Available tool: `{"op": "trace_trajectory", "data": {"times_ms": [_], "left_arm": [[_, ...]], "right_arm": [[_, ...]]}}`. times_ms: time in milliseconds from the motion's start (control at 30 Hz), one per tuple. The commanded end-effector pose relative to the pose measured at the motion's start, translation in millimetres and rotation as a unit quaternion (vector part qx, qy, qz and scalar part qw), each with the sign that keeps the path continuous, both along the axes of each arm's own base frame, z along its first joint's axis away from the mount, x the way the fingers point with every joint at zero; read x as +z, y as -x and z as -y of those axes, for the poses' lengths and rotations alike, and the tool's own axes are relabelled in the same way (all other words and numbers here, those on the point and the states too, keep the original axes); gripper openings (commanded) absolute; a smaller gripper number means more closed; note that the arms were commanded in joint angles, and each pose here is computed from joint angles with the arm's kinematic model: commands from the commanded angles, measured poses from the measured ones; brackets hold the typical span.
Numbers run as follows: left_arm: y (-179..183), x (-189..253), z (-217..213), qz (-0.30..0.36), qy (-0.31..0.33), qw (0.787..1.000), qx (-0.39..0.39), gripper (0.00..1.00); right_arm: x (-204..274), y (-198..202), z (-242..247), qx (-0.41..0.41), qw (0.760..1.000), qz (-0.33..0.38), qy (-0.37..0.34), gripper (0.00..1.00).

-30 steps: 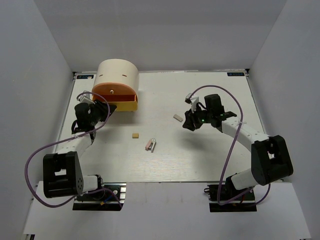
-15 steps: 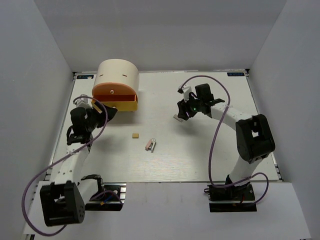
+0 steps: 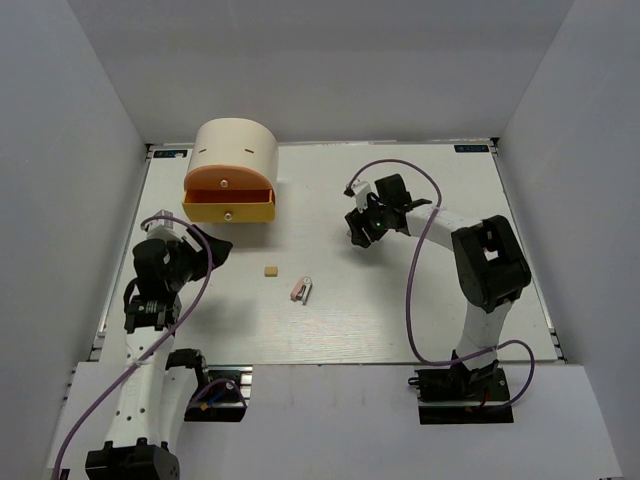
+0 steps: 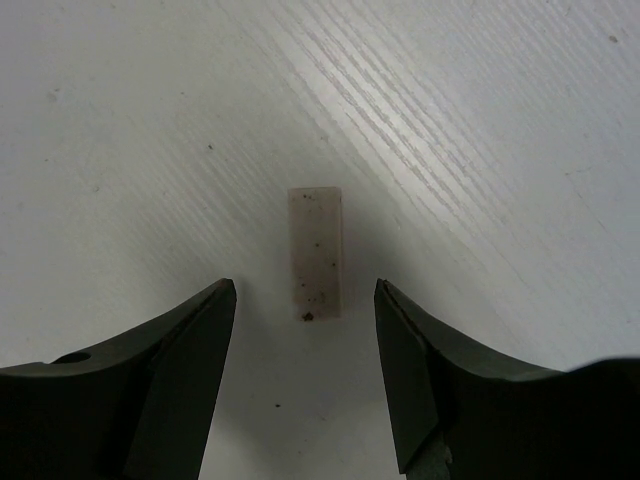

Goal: Sort the stationery into containers
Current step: Grab a piece of stationery with the right arm

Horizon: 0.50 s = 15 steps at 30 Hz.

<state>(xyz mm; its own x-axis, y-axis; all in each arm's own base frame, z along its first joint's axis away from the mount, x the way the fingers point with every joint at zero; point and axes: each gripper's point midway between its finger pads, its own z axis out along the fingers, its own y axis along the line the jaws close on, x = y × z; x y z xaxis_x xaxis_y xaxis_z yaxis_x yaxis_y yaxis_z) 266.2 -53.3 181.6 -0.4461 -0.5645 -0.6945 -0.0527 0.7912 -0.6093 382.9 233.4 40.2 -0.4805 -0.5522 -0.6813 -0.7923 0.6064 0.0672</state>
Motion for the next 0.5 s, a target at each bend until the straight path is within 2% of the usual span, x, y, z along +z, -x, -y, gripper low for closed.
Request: {"op": "trace_trajectory", "data": {"times_ms": [0,267,367,467], "left_arm": [[11.6,-14.2,2.0,-0.028,-0.005,1.0,-0.004,0.86],[15.4,-17.6,5.0,-0.036,-0.004,0.999,-0.014,0.87],[15.4,-17.6,5.0,-0.036,-0.004,0.999,-0.014,0.87],[16.9,-21.0,6.9,-0.042,0.002,0.999,-0.016,0.87]], "right_arm": [[10.3,-26.1,-3.5,-0.008,0.999,0.045,0.013,0.64],[-10.4,-26.1,-6.7,0.012,0.999,0.029,0.032,0.62],[-11.6,-21.6,-9.8,0.025,0.999,0.021,0.03,0.55],[-12.4,-14.8,-12.4,0.035,0.999,0.014,0.029,0.39]]}}
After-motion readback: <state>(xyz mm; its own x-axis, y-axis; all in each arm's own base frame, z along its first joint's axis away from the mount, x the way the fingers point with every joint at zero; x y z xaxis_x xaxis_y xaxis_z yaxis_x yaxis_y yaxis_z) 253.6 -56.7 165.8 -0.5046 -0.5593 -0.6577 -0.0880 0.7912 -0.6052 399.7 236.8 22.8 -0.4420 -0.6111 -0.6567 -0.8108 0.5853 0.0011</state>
